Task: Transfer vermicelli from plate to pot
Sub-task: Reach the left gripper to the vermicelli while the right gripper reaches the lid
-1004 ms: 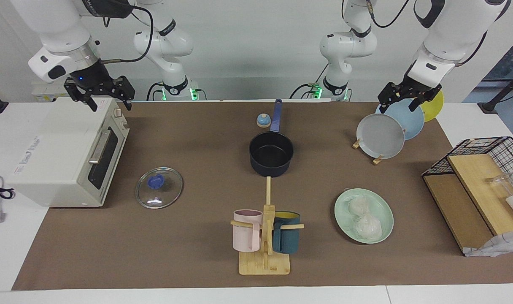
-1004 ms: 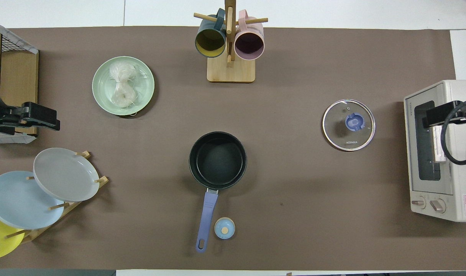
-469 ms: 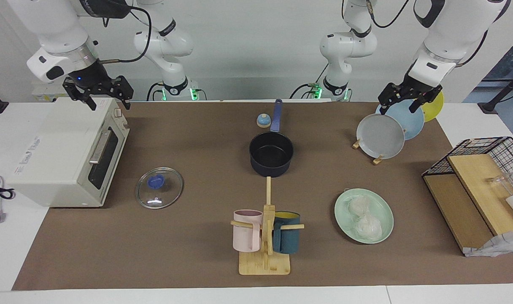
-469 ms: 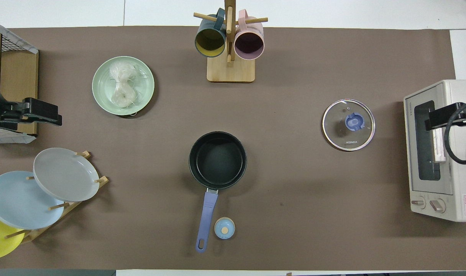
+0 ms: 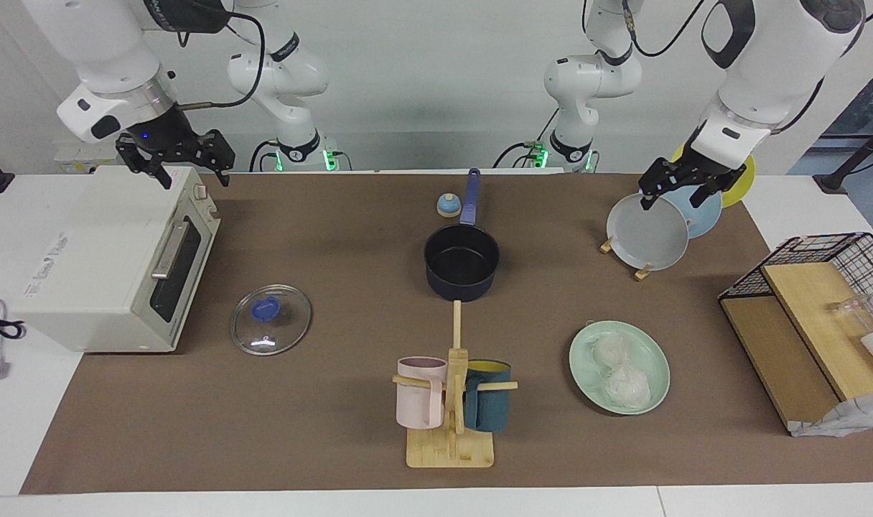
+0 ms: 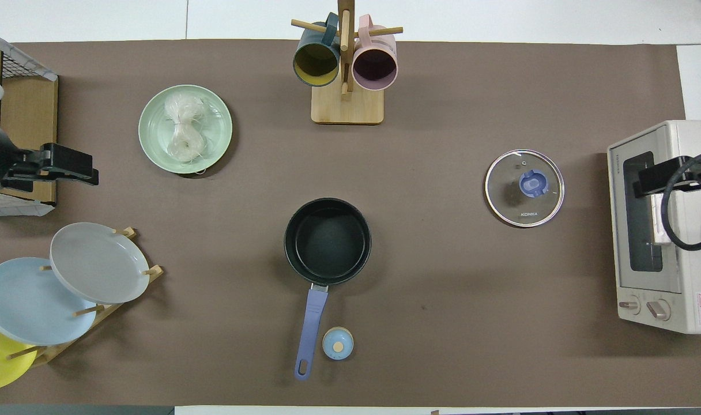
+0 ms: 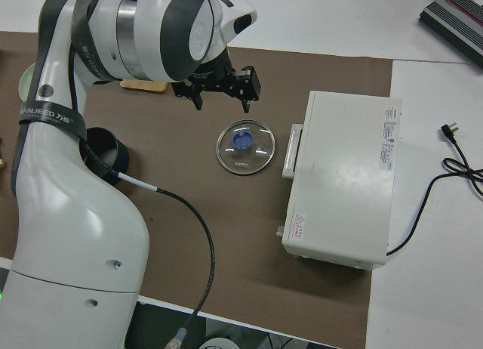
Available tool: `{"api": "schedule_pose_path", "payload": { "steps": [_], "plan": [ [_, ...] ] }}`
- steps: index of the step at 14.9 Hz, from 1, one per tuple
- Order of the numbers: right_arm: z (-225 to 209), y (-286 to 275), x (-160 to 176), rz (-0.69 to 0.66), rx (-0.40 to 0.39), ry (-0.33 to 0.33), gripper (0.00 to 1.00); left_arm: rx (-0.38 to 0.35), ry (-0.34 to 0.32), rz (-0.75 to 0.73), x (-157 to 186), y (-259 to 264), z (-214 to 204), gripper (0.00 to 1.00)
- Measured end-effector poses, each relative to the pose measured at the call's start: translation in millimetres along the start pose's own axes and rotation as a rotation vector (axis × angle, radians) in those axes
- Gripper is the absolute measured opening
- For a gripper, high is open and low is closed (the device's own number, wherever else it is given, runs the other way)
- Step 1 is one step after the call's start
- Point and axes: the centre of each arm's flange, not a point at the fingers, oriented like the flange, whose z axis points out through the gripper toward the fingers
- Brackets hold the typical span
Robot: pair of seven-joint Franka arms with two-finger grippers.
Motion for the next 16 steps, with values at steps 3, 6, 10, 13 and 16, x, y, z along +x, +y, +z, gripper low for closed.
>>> {"api": "schedule_pose_path", "payload": {
  "steps": [3, 6, 10, 13, 16],
  "plan": [
    [12, -1, -4, -0.023, 0.005, -0.001, 1.00, -0.006, -0.012, -0.001, 26, 1, 34, 1.00],
    [39, -2, 2, -0.044, 0.003, 0.065, 1.00, -0.016, -0.018, 0.000, 58, 3, 70, 1.00],
    [101, -19, 25, -0.079, 0.003, 0.086, 1.00, -0.032, 0.020, 0.010, 97, 14, 124, 1.00],
    [149, -29, 55, -0.097, 0.003, 0.106, 1.00, -0.039, 0.044, 0.014, 118, 18, 165, 1.00],
    [212, -38, 78, -0.112, 0.001, 0.135, 1.00, -0.019, 0.087, 0.058, 134, 27, 197, 1.00]
  ]
}}
